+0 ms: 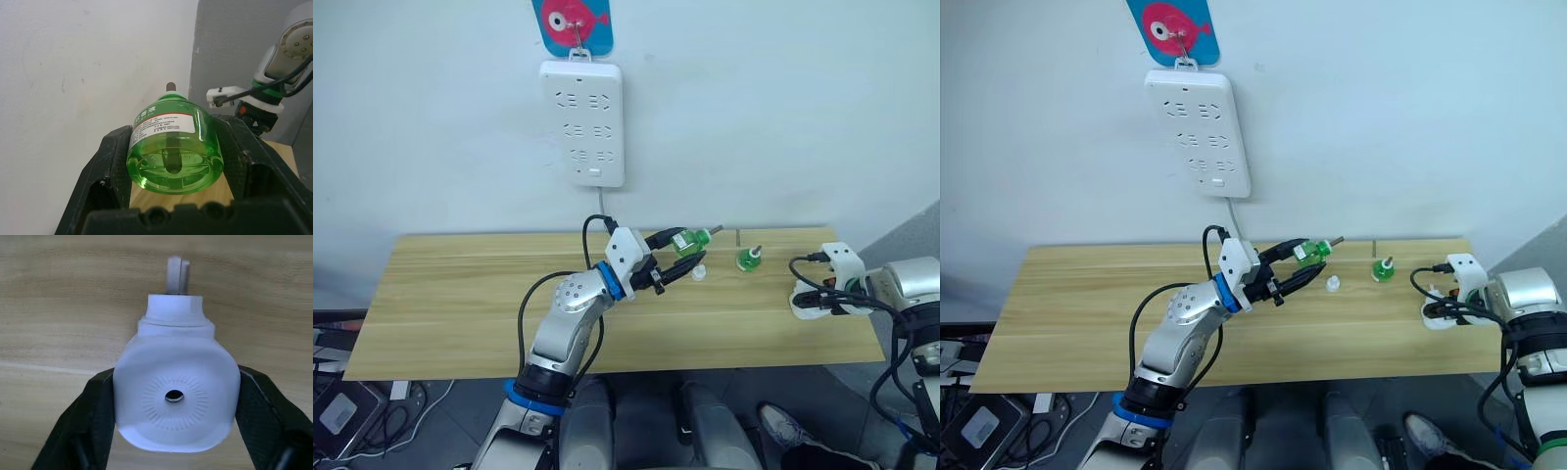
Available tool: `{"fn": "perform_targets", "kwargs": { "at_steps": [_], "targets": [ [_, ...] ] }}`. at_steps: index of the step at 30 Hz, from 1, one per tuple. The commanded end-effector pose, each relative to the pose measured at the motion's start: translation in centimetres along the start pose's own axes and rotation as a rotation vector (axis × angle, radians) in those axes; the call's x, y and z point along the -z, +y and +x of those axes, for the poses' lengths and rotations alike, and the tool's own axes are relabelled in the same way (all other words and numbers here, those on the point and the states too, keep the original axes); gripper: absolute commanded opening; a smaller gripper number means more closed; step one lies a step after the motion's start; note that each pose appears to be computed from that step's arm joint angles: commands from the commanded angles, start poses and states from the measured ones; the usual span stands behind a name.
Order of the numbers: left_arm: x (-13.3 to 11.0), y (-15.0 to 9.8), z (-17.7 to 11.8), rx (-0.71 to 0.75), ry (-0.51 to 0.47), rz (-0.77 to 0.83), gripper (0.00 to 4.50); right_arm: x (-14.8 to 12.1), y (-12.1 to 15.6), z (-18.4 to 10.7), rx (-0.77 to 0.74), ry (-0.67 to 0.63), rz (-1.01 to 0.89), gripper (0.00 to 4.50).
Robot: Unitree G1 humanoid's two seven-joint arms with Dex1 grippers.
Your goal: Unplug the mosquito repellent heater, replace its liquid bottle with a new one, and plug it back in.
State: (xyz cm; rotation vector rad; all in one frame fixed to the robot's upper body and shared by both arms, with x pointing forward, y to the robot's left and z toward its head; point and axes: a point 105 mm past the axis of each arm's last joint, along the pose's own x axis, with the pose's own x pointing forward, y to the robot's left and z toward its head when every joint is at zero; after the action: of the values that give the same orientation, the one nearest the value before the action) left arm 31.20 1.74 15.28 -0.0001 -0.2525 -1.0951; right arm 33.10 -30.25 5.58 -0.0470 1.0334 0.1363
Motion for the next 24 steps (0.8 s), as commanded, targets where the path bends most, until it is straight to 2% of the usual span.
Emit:
{"fn": "perform_targets", "kwargs": {
  "at_steps": [1, 3, 6, 8, 11, 13, 15, 20, 24],
  "targets": [
    [-1.2, -0.6, 0.5, 0.029, -0.041, 0.023, 2.33, -0.2, -0.7, -0.6, -0.003, -0.030, 0.013, 2.98],
    [-1.2, -0.7, 0.5, 0.033, -0.042, 0.022, 2.33, -0.5, -0.6, -1.2, -0.025, -0.055, 0.009, 2.98],
    [-1.4, -1.1, 0.2, 0.070, -0.049, 0.013, 2.33, -0.9, 0.2, -3.5, -0.106, -0.081, -0.009, 2.98],
    [-1.7, -1.7, -0.2, 0.127, -0.050, -0.008, 2.33, -1.0, 1.6, -5.8, -0.240, -0.088, 0.007, 2.98],
    [-2.1, -3.2, -1.2, 0.267, -0.036, -0.077, 2.33, -1.6, 4.3, -10.9, -0.549, -0.145, 0.042, 2.98],
    [-2.6, -4.5, -1.9, 0.384, -0.015, -0.136, 2.33, -2.3, 5.2, -14.8, -0.758, -0.201, 0.137, 2.98],
    [-3.1, -5.0, -2.0, 0.454, -0.005, -0.164, 2.33, -2.1, 5.9, -17.2, -0.891, -0.204, 0.156, 2.98],
    [-3.8, -5.0, -1.3, 0.551, 0.006, -0.156, 2.33, -0.9, 8.4, -19.7, -1.044, -0.148, 0.108, 2.98],
    [-4.0, -5.0, -0.4, 0.574, -0.011, -0.155, 2.33, -0.8, 9.9, -20.3, -1.096, -0.140, 0.096, 2.98]
  ]
}}
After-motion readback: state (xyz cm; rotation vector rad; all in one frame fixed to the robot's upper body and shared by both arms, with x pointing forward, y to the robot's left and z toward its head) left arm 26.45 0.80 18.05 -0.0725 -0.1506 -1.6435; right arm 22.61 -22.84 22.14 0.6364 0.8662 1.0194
